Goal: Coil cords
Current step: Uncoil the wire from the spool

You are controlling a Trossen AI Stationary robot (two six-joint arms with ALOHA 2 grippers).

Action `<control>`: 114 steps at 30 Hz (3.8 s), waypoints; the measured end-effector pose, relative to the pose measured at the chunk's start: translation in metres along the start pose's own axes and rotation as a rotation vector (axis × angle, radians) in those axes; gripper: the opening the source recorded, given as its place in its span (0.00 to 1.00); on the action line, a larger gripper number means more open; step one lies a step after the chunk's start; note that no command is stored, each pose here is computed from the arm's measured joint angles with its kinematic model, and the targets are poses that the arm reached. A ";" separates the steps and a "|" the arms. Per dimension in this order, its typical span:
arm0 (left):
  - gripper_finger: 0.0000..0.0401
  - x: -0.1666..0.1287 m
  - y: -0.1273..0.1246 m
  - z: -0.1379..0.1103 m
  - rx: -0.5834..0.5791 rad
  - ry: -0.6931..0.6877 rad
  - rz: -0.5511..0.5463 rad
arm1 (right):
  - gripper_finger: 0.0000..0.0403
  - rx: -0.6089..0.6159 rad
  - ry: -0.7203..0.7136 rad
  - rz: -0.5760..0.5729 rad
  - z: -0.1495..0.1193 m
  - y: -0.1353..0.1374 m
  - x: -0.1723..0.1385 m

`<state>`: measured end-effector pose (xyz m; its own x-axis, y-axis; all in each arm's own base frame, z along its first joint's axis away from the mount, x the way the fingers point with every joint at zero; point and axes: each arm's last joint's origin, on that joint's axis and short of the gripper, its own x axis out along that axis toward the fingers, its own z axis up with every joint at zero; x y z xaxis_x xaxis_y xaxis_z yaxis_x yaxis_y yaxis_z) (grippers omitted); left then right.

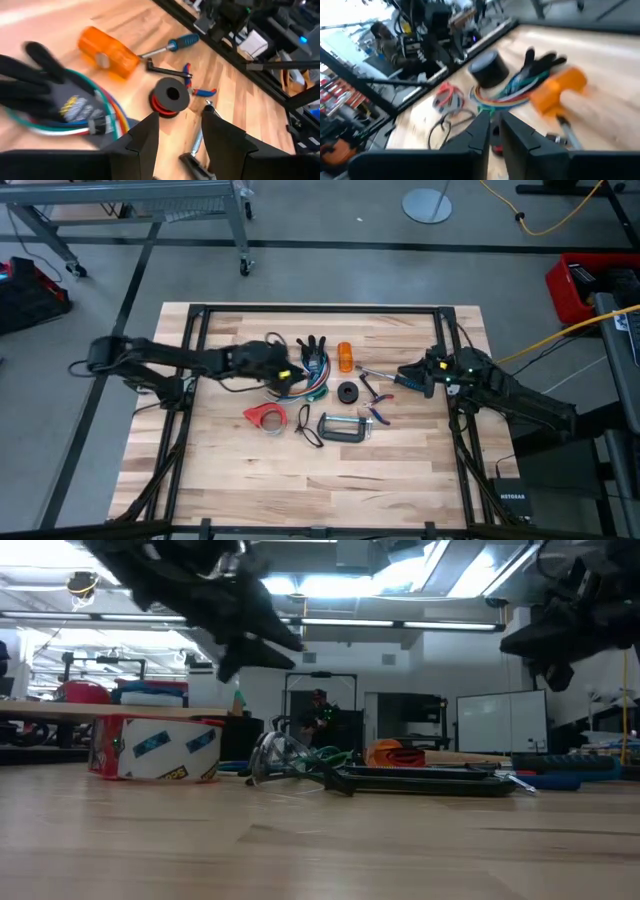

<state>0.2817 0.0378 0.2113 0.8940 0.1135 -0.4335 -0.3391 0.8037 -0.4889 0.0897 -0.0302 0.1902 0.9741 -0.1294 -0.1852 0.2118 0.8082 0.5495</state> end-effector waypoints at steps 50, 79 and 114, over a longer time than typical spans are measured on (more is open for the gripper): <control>0.34 0.169 -0.006 -0.014 -0.197 0.302 0.044 | 0.42 0.070 0.215 -0.083 -0.007 -0.020 0.052; 0.00 0.102 -0.034 0.058 0.114 0.194 -0.013 | 0.42 0.070 0.212 -0.082 -0.007 -0.019 0.052; 0.00 -0.008 -0.074 0.081 0.721 0.305 -0.230 | 0.42 -0.354 0.068 0.235 0.025 0.030 0.110</control>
<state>0.3230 0.0249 0.3119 0.7636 -0.1809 -0.6198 0.2086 0.9776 -0.0284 0.2049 -0.0346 0.2069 0.9828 0.1100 -0.1483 -0.0665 0.9601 0.2715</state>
